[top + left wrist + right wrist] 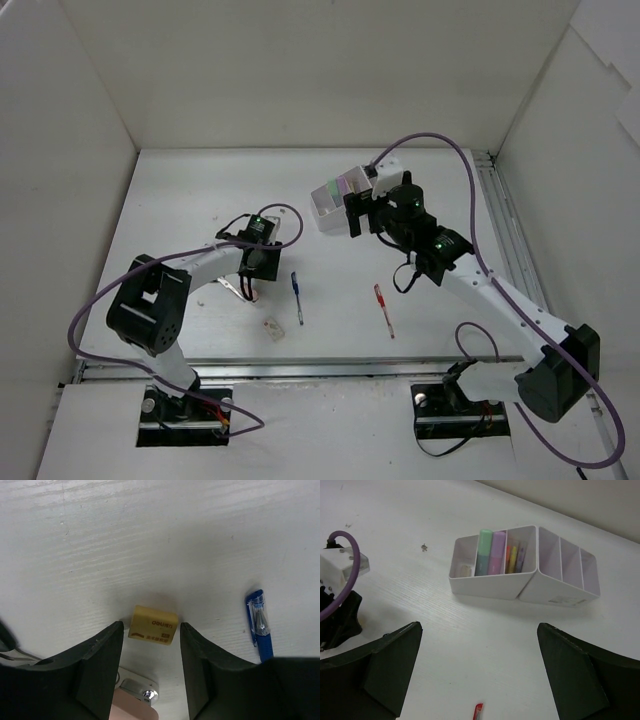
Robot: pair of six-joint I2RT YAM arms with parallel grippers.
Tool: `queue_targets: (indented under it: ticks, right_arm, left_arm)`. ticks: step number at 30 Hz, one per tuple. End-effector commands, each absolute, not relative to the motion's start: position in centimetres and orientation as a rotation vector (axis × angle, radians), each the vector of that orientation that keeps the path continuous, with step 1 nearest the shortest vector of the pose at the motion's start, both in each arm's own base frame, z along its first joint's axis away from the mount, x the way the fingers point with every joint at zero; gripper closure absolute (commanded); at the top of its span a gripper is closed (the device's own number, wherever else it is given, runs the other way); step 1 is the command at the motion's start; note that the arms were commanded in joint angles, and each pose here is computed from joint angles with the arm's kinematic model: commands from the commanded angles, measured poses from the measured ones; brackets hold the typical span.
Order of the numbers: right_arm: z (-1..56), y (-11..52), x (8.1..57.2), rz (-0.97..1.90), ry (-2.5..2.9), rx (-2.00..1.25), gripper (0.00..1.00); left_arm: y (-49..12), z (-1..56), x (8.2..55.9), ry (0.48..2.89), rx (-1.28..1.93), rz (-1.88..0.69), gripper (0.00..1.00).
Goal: Sort the stationery into containers
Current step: Pick up the stationery from the center of the board, then place the stationery in the storage box.
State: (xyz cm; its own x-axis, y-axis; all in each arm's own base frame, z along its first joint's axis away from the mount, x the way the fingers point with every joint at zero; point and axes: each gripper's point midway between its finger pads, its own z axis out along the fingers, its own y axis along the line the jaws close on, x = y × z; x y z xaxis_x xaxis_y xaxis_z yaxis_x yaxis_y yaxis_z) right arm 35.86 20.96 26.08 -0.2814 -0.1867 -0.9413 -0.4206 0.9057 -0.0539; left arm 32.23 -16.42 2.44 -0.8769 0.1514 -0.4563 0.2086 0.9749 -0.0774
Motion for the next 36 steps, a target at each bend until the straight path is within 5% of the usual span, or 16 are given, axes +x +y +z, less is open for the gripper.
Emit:
queue_targets:
  ticks: [1, 7, 15, 24, 36]
  right_arm:
    - [30.5, 18.3, 35.7, 0.221, 1.747, -0.272, 0.02]
    - [30.7, 16.4, 34.3, 0.194, 1.73, -0.224, 0.02]
    - [29.5, 13.5, 33.4, 0.126, 1.713, -0.118, 0.02]
    - [26.9, 8.7, 31.5, 0.056, 1.727, 0.116, 0.02]
    - [27.3, 5.4, 30.2, -0.056, 1.735, 0.176, 0.02]
  left_arm:
    - [-15.6, 2.5, 32.4, 2.666, 0.192, -0.09, 0.56]
    - [-16.9, 3.8, 33.2, 2.623, 0.24, -0.111, 0.78]
    - [-19.7, 10.4, 38.0, 2.419, 0.377, -0.176, 0.93]
    - [-28.3, 20.9, 47.1, 2.007, 0.72, -0.388, 0.9]
    - [-32.8, 20.1, 50.2, 1.895, 0.959, -0.485, 0.73]
